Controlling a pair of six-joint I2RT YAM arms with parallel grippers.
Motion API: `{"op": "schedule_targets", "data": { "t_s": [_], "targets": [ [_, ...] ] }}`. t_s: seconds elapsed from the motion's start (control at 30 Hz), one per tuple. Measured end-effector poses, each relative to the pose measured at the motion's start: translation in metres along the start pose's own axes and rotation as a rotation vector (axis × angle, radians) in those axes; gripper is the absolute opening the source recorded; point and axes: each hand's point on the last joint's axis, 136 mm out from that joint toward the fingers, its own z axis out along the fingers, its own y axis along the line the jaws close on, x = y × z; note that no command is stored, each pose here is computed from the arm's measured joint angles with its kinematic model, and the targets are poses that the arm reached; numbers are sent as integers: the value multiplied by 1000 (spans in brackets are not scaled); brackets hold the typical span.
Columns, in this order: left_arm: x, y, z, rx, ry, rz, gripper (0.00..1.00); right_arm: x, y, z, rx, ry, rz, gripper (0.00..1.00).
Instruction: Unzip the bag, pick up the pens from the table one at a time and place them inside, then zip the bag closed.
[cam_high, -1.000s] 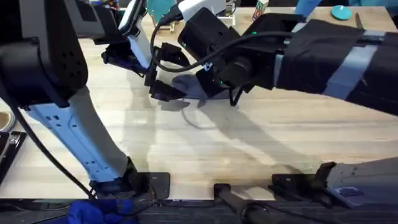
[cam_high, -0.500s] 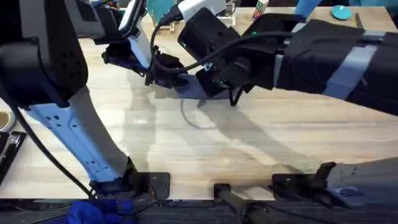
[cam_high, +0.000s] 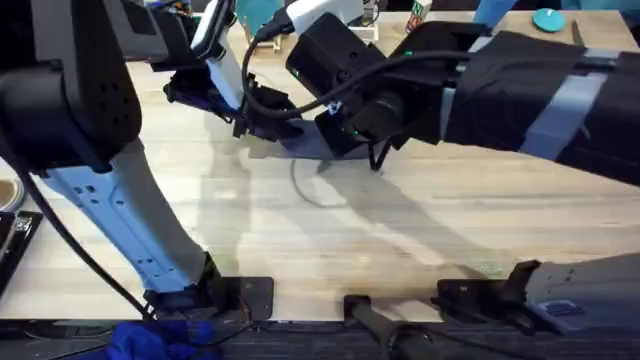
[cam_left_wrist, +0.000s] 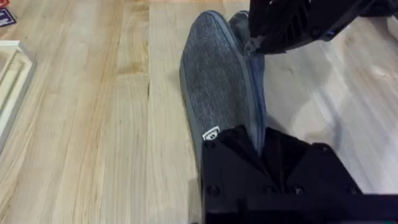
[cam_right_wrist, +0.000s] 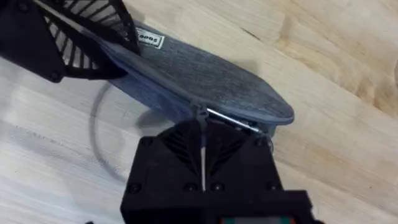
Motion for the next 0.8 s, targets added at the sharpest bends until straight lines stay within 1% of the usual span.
{"op": "schedule_targets", "data": {
  "t_s": [0.17,0.33,0.8],
  "targets": [
    [0,0,0,-1,-1,1,42,0,-3,-2,11,-3,8,32],
    [0,1,0,-3,-2,3,42,2,-13,-12,36,-4,22,32],
    [0,2,0,-6,-4,10,42,21,-50,-7,115,95,84,32]
  ]
}}
